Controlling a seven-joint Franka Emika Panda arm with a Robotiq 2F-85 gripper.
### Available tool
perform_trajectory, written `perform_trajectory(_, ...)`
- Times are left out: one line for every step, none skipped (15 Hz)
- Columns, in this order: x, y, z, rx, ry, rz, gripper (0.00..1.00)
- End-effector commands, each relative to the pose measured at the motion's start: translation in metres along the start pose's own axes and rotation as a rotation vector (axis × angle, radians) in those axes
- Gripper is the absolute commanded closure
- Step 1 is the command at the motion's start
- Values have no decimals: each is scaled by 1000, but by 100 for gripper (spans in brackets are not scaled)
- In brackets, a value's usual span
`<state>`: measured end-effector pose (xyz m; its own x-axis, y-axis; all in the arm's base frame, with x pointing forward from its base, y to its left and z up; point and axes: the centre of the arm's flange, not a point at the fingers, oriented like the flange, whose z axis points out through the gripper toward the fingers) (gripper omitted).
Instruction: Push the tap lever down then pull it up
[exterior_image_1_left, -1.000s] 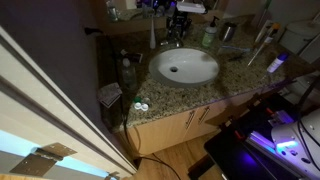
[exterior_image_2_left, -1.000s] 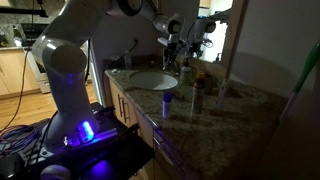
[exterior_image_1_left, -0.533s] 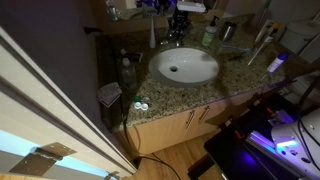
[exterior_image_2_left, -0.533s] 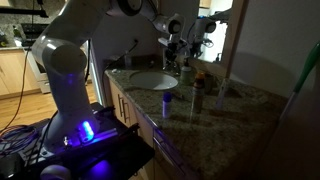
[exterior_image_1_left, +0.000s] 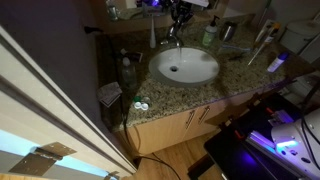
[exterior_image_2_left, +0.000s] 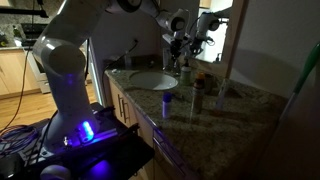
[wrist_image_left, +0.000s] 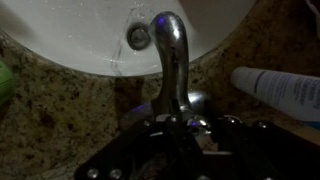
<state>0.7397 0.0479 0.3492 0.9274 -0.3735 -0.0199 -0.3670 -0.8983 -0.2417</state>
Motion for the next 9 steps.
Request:
perform_trajectory(-21, 25, -68, 38, 67, 59, 93)
perform_trajectory(-22, 26, -68, 39, 72, 63, 93)
perform_trajectory(-23, 26, -69, 41, 78, 63, 93)
perform_trajectory(-26, 24, -69, 41, 83, 56, 93)
perform_trajectory(-29, 21, -69, 32, 72, 38, 52)
perform_trajectory(-34, 17, -69, -2, 27, 1, 45)
perform_trajectory(-39, 15, -80, -28, 13, -14, 39)
perform_trajectory(-46, 15, -100, -45, -2, -38, 33)
perform_trajectory(-56, 15, -123, -68, -8, -47, 25)
